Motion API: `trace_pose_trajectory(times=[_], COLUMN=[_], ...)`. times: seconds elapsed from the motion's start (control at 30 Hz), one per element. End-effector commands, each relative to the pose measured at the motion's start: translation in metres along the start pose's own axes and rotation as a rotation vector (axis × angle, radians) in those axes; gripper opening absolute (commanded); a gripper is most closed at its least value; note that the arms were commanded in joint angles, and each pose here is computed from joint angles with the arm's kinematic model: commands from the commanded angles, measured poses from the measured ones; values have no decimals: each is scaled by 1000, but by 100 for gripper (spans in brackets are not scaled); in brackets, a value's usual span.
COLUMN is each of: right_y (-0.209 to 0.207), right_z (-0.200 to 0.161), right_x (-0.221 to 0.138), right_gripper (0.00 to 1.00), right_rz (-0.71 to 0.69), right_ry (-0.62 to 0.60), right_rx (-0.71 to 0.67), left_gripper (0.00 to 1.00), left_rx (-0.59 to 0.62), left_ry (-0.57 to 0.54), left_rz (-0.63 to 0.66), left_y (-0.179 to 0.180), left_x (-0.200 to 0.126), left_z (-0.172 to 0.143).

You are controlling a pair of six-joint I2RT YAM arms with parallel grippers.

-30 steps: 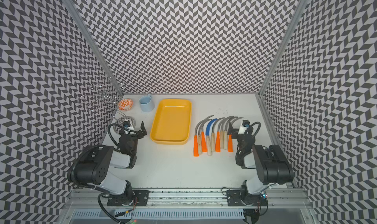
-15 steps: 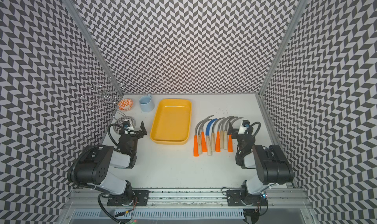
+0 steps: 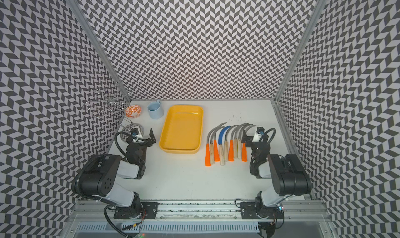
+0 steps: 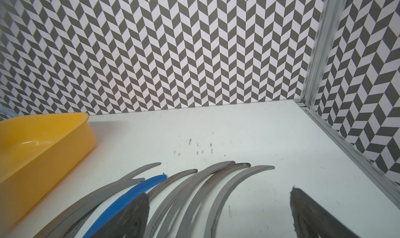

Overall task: Put small sickles into storage boxes
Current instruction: Pick up the sickle at the center of the board.

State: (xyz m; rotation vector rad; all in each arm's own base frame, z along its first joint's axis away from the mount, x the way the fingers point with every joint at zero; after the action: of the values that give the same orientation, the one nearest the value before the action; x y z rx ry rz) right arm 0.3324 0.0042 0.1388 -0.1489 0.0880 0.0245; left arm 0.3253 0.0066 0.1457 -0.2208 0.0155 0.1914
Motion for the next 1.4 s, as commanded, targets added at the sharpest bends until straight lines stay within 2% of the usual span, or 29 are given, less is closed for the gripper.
trace_pose_trajectory(times=[0.0,0.1,0.3,0.43,0.5,0.53,0.57,0.7,0.8,0.9,1.1,1.37], right_y=[-5,-5,-7,-1,4,6,8,13,20,29,64,121], right_z=[23,31,57,71,76,79,80,79,80,84,90,79], right_x=[11,22,24,34,38,39,41,48,53,56,49,12], right_gripper=[99,99,99,99,99,99,99,99,99,99,99,99], right_rz=[-31,-27,-68,-80,-61,-61,-48,-35,-20,14,87,260], right_ry=[-16,36,51,137,178,194,216,321,406,491,661,839], right_rx=[-15,-21,-10,1,23,46,64,108,144,163,119,75], left_gripper=[100,100,100,100,100,100,100,100,100,100,100,100], left_rx=[13,15,19,17,47,66,79,122,112,49,-57,-222], left_ry=[-62,-65,-62,-63,-45,19,34,16,128,223,423,712], left_rz=[13,13,16,8,15,12,7,-1,-8,-24,-76,-115], left_y=[-3,-4,-5,-6,-12,-20,-25,-40,-60,-76,-101,-115], left_x=[-9,-9,-8,-6,1,10,16,24,37,35,5,-45], left_z=[12,12,12,13,20,23,31,58,71,80,78,63])
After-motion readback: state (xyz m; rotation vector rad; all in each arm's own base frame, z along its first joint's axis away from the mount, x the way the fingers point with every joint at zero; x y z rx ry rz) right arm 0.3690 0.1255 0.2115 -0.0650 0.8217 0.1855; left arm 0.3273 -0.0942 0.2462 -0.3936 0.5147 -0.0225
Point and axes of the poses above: each gripper's point midway between its finger pads, its own x axis out along the fingers, its own y axis along the line the jaws close on, z = x × y, the point moved 5 cm from there along -x, back along the fingers, and after that the axes turned 12 degrees about -x, right-handed, at the moved point
